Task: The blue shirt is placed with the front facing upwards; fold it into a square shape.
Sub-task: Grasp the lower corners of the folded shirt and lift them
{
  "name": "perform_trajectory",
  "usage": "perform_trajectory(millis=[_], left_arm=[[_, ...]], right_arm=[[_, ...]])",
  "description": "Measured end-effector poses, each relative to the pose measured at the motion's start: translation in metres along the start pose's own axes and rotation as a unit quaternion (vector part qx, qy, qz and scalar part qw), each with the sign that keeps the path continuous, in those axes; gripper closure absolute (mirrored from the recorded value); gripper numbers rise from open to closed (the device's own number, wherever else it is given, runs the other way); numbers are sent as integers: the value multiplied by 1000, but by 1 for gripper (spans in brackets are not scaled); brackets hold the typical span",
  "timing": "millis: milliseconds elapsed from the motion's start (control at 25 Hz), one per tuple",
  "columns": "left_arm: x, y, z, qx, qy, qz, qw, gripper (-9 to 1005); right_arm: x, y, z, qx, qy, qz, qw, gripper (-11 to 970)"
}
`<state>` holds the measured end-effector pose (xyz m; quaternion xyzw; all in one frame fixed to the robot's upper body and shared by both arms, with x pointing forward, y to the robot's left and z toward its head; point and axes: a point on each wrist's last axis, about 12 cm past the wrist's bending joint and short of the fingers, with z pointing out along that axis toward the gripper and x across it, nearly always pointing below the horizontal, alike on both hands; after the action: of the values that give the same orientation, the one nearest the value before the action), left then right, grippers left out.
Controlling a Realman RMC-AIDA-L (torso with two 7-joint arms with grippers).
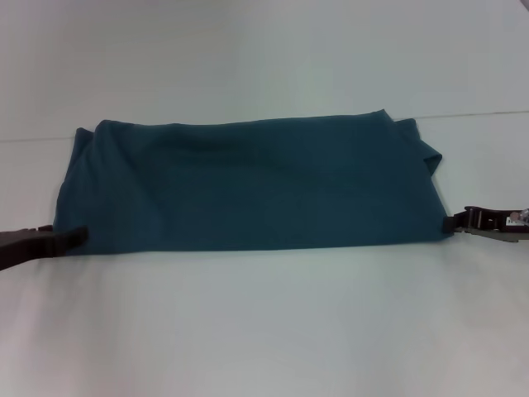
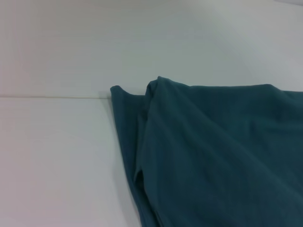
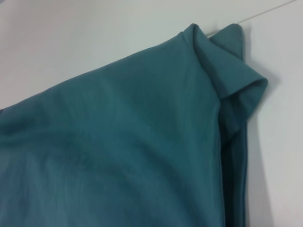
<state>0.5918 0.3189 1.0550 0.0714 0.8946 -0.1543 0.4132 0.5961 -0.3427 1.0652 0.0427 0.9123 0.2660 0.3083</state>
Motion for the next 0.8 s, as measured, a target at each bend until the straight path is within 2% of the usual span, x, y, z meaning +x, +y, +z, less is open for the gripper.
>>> perform_trajectory(millis=[280, 480, 600, 800], left_arm=[[-1, 0, 2, -7, 5, 6, 1000, 305], [-1, 0, 3, -12, 4, 7, 1000, 543], [-1, 0, 3, -13, 4, 7, 1000, 784], [-1, 1, 3, -15, 4, 7, 1000, 997]], right_arm=[[0, 0, 0, 0, 0, -1, 1000, 946], [0, 0, 0, -1, -1, -1, 1000, 945], [0, 0, 0, -1, -1, -1, 1000, 944], [0, 0, 0, 0, -1, 0, 1000, 943]])
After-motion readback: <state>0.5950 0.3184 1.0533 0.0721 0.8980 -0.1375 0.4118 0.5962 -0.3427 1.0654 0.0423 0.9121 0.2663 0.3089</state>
